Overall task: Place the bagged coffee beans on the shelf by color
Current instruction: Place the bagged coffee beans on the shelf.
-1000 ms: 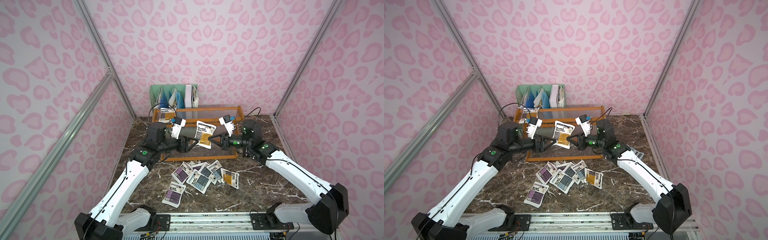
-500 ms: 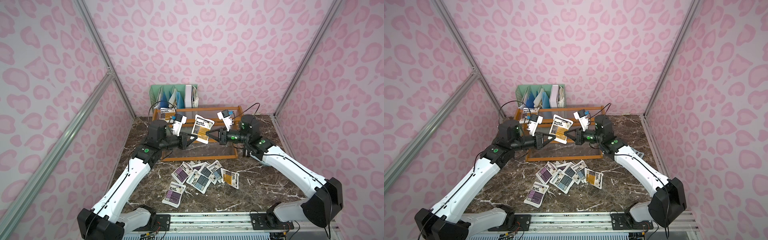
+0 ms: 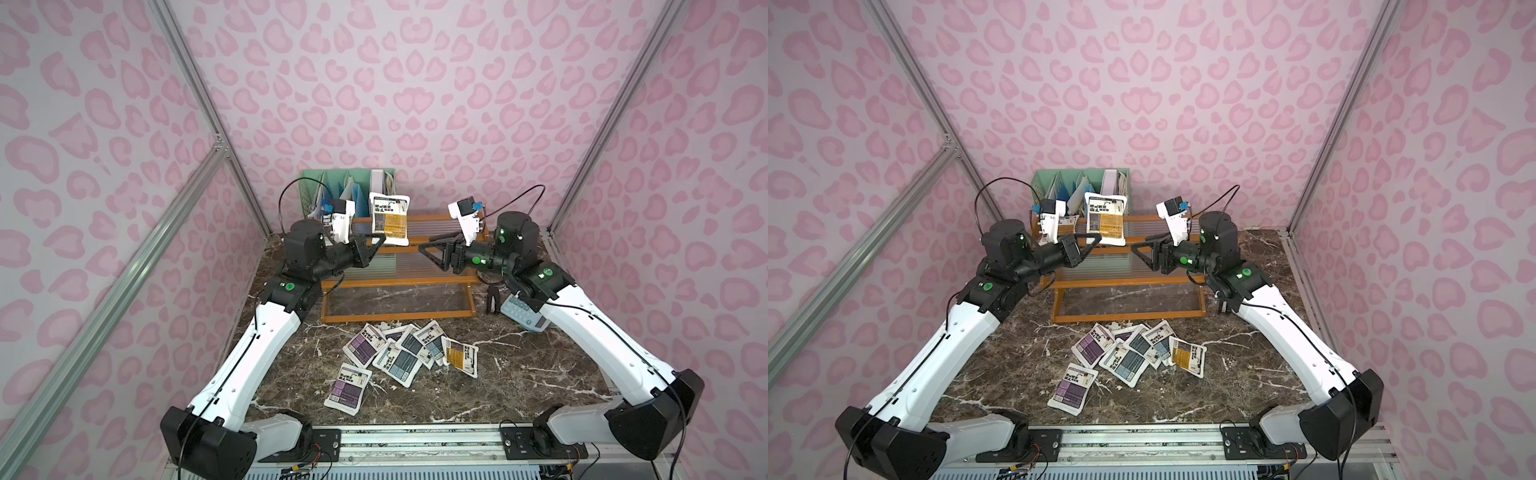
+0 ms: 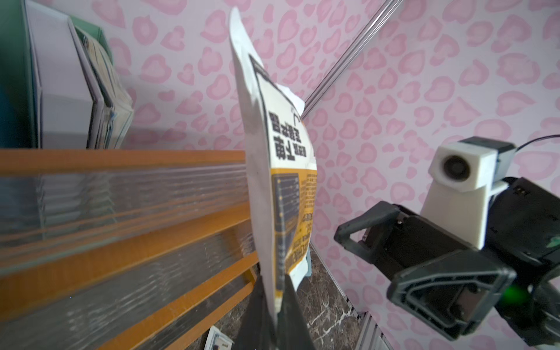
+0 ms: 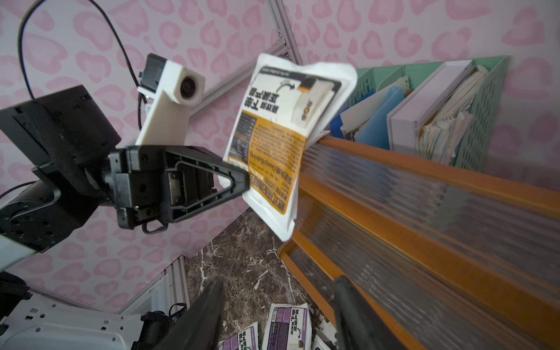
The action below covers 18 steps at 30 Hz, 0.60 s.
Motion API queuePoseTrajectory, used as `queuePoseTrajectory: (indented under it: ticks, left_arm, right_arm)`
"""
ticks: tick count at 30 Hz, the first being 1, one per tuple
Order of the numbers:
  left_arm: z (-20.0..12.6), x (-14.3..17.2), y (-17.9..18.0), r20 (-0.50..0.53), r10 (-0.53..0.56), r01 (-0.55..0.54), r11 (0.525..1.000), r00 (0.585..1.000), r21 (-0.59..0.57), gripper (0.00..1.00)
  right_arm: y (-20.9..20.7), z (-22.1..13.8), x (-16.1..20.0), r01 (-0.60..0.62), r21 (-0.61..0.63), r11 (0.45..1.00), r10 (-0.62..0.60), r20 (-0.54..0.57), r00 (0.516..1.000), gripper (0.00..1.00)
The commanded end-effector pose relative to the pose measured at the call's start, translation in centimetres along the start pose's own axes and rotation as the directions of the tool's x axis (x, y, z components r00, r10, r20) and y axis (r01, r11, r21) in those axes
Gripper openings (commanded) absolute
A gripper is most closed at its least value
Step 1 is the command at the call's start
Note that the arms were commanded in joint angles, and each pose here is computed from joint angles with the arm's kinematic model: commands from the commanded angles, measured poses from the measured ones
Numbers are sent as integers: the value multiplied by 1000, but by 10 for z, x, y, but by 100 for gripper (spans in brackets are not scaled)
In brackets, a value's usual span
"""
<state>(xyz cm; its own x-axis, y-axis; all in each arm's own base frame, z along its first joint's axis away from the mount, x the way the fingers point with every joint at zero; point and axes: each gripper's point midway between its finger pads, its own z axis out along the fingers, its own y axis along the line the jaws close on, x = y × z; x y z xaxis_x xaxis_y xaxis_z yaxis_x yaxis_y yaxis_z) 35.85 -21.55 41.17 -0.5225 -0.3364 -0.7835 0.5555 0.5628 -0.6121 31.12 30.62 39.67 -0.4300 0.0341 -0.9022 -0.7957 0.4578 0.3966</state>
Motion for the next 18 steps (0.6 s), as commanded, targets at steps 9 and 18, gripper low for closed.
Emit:
queuePoseTrajectory:
  ticks: [9, 18]
  left_arm:
    - [22, -1, 38, -33, -106, 101, 986, 994, -136, 0]
    - [43, 14, 55, -122, -188, 167, 972, 975, -165, 0]
  right_arm:
    - [-20, 0, 31, -43, 69, 997, 47, -64, 997, 58]
    - [-27, -1, 42, -54, 96, 994, 61, -72, 996, 58]
